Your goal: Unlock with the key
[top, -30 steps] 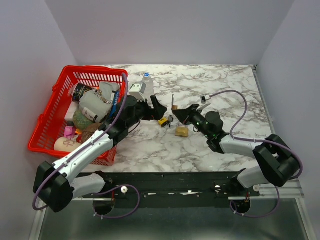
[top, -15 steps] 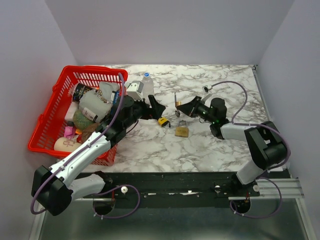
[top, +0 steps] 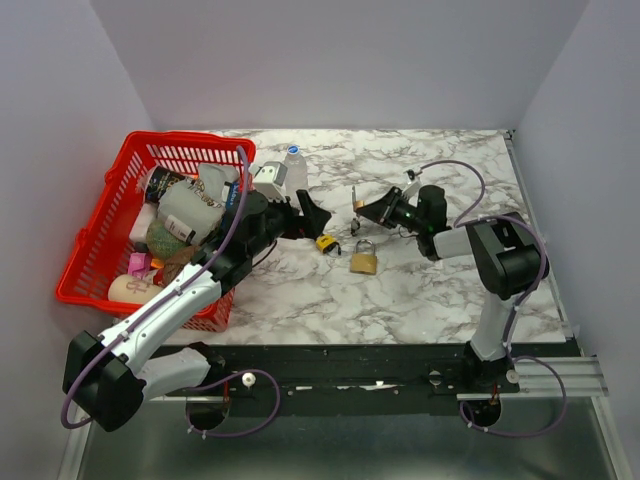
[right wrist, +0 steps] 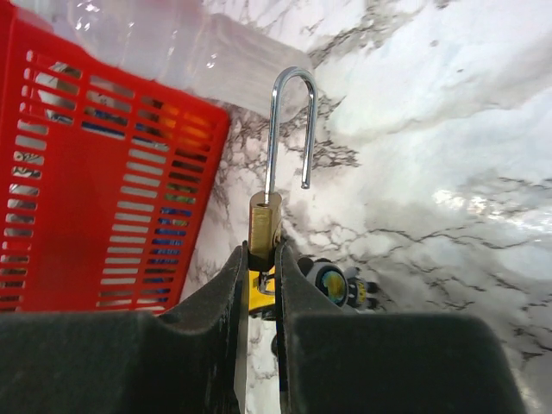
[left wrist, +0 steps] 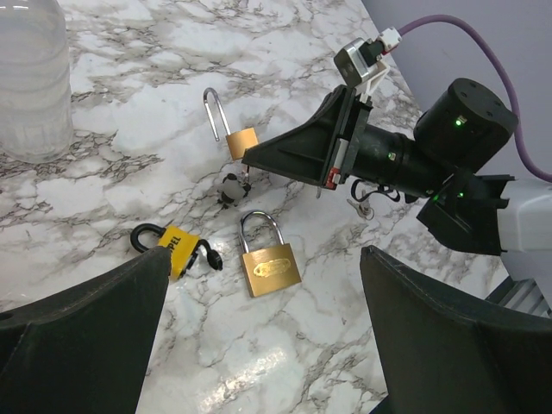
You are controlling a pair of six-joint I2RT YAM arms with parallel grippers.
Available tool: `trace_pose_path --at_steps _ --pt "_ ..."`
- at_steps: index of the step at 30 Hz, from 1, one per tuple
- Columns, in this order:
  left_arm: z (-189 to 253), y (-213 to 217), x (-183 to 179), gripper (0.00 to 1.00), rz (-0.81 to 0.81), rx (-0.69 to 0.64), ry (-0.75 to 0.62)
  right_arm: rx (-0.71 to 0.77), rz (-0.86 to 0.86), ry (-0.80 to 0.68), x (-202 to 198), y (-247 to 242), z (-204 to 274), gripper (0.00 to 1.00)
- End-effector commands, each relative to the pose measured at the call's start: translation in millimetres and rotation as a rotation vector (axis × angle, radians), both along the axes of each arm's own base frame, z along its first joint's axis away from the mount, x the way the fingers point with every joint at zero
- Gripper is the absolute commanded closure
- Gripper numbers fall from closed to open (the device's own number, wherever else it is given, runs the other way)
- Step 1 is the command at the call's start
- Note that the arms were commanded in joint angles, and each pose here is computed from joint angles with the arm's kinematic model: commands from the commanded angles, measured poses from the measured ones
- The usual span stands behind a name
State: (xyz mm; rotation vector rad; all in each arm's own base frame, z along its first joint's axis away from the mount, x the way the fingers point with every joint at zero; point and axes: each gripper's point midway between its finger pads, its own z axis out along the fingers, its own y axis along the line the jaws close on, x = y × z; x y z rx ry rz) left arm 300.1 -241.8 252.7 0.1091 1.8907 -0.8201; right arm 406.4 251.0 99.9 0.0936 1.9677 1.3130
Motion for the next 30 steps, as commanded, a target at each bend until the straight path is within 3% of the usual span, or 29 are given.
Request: trace_pose_path --at_steps 1,17,24,30 --pt "2 3 2 0.01 0.004 0.004 -0.021 0.011 -0.030 0.006 20 -8 -4 0.99" --pt "9 2 -2 0.01 -0.009 -0.015 -0.030 -0.132 -0.219 0.172 42 -41 -66 0.99" --pt "12 2 -4 0.01 -0.011 -0.023 -0.034 -0.217 -0.273 0.213 49 -52 -70 0.99" --pt "15 3 -6 0.01 -0.011 -0.032 -0.037 -0.270 -0.286 0.234 54 -57 -71 0.93"
